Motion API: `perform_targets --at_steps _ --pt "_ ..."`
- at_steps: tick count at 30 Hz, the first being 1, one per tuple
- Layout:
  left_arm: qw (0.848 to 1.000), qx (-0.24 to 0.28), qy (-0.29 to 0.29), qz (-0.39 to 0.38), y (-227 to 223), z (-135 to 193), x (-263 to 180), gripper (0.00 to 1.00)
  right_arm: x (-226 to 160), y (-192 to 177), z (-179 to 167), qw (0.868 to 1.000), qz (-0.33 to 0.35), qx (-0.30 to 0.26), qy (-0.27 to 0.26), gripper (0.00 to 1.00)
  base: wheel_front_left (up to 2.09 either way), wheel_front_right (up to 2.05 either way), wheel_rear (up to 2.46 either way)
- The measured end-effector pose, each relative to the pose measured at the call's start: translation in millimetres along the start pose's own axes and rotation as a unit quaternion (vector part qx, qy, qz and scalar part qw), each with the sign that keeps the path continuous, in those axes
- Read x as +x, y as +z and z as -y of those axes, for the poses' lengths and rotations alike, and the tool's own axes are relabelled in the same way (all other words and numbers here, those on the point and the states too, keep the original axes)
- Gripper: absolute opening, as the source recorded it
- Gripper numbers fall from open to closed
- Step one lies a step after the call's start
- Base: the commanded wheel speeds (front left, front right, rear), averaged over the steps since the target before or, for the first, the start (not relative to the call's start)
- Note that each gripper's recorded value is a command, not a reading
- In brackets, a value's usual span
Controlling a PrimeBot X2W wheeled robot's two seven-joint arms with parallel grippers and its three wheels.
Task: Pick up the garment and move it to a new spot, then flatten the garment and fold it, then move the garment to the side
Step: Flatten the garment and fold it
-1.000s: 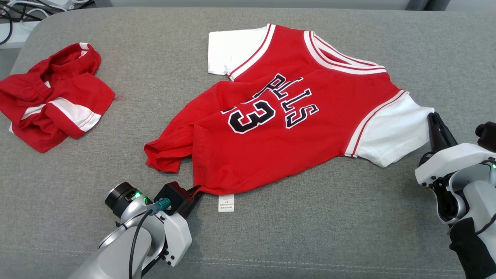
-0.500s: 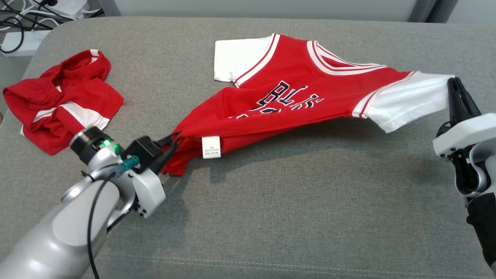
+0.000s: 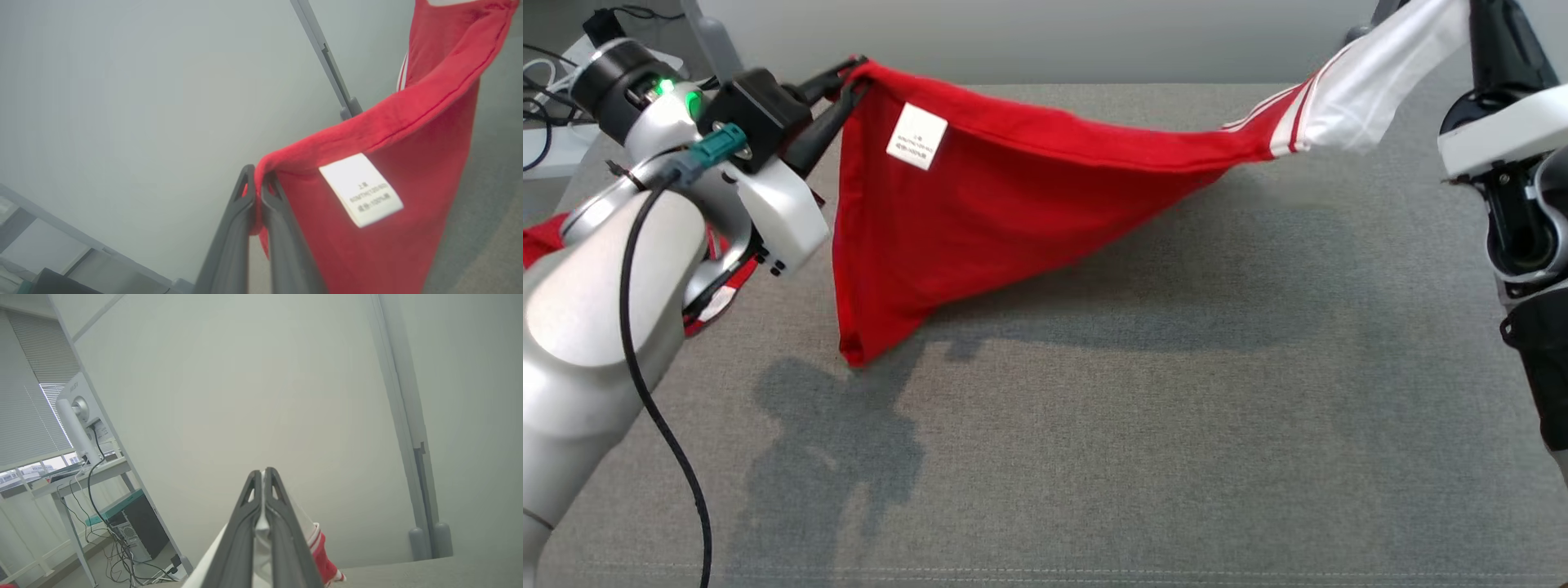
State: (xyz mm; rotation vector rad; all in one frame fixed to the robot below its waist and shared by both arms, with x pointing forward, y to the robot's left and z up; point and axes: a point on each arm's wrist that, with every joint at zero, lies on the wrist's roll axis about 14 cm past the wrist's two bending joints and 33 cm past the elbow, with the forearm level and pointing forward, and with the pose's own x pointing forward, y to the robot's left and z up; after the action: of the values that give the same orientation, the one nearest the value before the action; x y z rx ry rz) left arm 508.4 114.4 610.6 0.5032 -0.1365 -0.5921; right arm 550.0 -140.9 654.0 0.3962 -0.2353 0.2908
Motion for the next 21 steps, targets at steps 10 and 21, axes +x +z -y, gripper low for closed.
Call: perform_targets --at_steps 10,21 --pt "0.999 0.007 0.037 0.035 41 -33 -1 0.0 -19 75 -24 0.997 0.063 0.041 0.034 0.0 0.0 0.0 0.0" --pt "0.925 -0.233 -0.134 -0.27 -100 120 -85 0.0 -121 -96 -15 0.949 -0.311 0.045 0.043 0.0 0.0 0.0 0.0"
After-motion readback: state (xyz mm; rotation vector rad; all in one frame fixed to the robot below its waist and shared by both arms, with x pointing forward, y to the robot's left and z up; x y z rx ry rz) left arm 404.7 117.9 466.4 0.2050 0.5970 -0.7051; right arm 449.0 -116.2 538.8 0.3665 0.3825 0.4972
